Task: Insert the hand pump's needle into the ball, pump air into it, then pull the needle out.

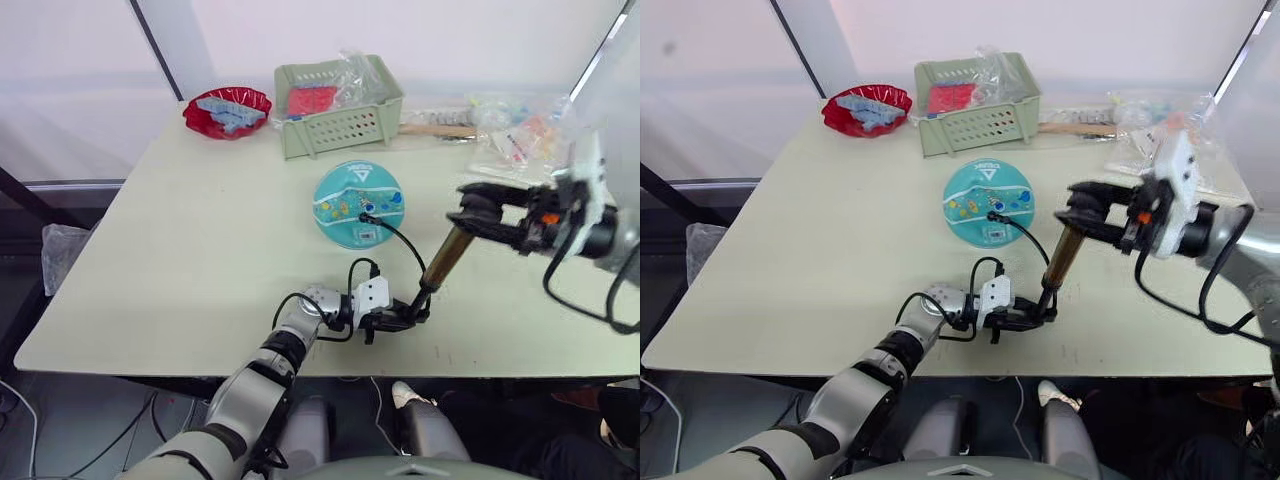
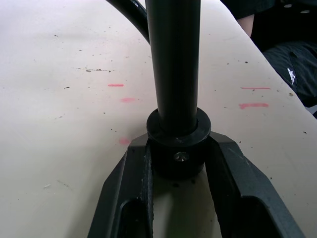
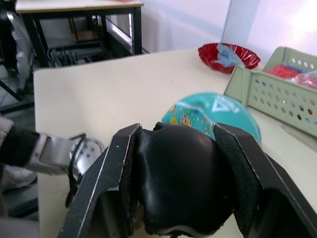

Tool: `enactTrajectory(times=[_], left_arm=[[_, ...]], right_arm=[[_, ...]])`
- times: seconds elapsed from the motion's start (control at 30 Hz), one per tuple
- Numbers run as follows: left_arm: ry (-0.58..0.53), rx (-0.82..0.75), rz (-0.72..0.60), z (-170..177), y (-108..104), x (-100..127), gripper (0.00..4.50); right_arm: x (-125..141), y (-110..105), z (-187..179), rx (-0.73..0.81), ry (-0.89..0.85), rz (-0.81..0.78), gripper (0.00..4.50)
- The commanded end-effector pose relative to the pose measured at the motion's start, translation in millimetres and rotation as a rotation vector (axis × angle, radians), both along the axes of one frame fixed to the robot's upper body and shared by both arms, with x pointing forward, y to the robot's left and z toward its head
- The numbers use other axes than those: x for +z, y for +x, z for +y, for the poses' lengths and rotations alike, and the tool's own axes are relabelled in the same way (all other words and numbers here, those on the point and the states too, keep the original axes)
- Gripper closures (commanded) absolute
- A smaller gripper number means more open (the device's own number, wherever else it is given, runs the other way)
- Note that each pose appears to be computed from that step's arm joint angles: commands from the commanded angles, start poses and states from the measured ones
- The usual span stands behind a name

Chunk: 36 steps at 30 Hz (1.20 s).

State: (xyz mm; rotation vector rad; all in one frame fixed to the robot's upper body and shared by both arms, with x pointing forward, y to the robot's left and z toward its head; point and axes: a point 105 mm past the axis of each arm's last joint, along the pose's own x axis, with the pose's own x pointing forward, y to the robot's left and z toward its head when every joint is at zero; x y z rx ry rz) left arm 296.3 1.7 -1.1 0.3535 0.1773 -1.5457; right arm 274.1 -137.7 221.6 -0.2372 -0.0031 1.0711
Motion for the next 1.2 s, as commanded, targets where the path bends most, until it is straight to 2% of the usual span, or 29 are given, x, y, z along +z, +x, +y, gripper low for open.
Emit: enactTrajectory(times=[0.03,0.27,0.53,0.93,1.2], left_arm=[[0.088,0.002,0.098,12.4,-15.4,-29.4,3.47],[0.087,0.002,0.097,13.0,-16.6,-30.1,3.47],[0.086,0.004,0.095,12.3,-15.1,-28.9,3.47],[0.088,0.002,0.099,12.2,-14.4,-28.7,3.47],[0.086,-0.003,0.101,10.9,-15.8,-29.0,3.47]], right_arm=[[-41.4,4.6,0.4,-0.039,-0.079,0.046,2.56],[-85.0,1.5,8.6,-0.055,-0.088,0.070,2.56],[-95.1,3.9,6.4,-0.074,-0.089,0.059,2.56],[0.6,0.2,-7.9,-0.026,0.034,-0.016,2.56],[52.9,-2.7,-16.7,-0.018,0.065,-0.068,2.56]])
